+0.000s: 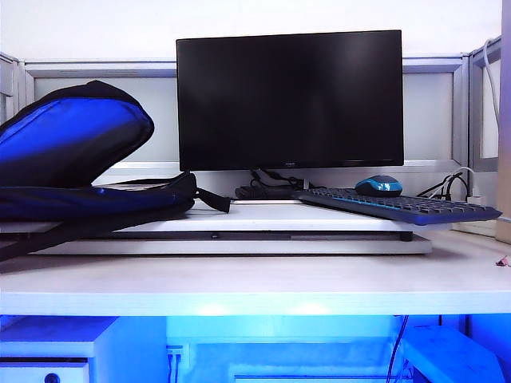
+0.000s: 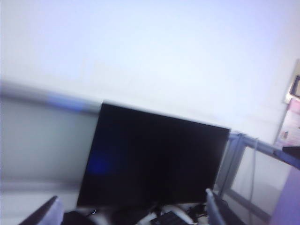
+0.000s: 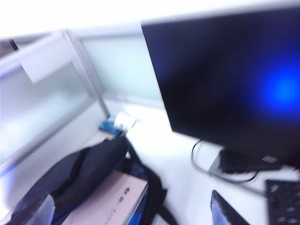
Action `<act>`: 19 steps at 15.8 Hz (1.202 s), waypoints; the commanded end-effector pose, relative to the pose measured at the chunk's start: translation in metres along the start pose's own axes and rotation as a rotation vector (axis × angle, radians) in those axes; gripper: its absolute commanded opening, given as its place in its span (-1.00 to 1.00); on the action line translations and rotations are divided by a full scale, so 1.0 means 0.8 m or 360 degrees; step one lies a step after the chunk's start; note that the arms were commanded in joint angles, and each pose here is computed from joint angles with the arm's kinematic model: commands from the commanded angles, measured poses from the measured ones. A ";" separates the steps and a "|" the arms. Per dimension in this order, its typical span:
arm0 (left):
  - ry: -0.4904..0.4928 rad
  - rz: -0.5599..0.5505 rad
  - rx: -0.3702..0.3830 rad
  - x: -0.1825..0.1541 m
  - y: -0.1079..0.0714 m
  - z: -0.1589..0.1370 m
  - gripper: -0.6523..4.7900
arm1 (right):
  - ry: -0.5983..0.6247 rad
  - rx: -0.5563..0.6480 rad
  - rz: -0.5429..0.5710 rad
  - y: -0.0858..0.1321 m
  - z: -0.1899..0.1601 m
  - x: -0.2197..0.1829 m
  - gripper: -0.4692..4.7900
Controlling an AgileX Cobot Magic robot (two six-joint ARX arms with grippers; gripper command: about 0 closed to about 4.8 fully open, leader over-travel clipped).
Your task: Pick up the book on the desk and put it into the open backpack.
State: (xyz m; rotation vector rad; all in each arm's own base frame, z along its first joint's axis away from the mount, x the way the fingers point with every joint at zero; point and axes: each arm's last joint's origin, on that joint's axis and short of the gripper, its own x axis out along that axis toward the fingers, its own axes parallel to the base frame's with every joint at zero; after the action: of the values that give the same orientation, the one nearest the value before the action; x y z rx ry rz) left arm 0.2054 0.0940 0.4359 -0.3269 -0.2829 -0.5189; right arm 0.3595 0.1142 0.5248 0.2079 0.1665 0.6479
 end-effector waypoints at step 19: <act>0.0619 0.0077 0.0393 -0.069 -0.163 -0.047 0.70 | 0.0019 -0.0318 -0.0486 0.101 0.037 -0.256 0.73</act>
State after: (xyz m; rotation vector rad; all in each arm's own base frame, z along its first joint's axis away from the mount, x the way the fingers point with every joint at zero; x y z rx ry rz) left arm 0.1023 -0.0014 0.4115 0.0039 0.0477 -0.4736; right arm 0.1672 0.0504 0.5907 -0.0055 0.1387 0.3632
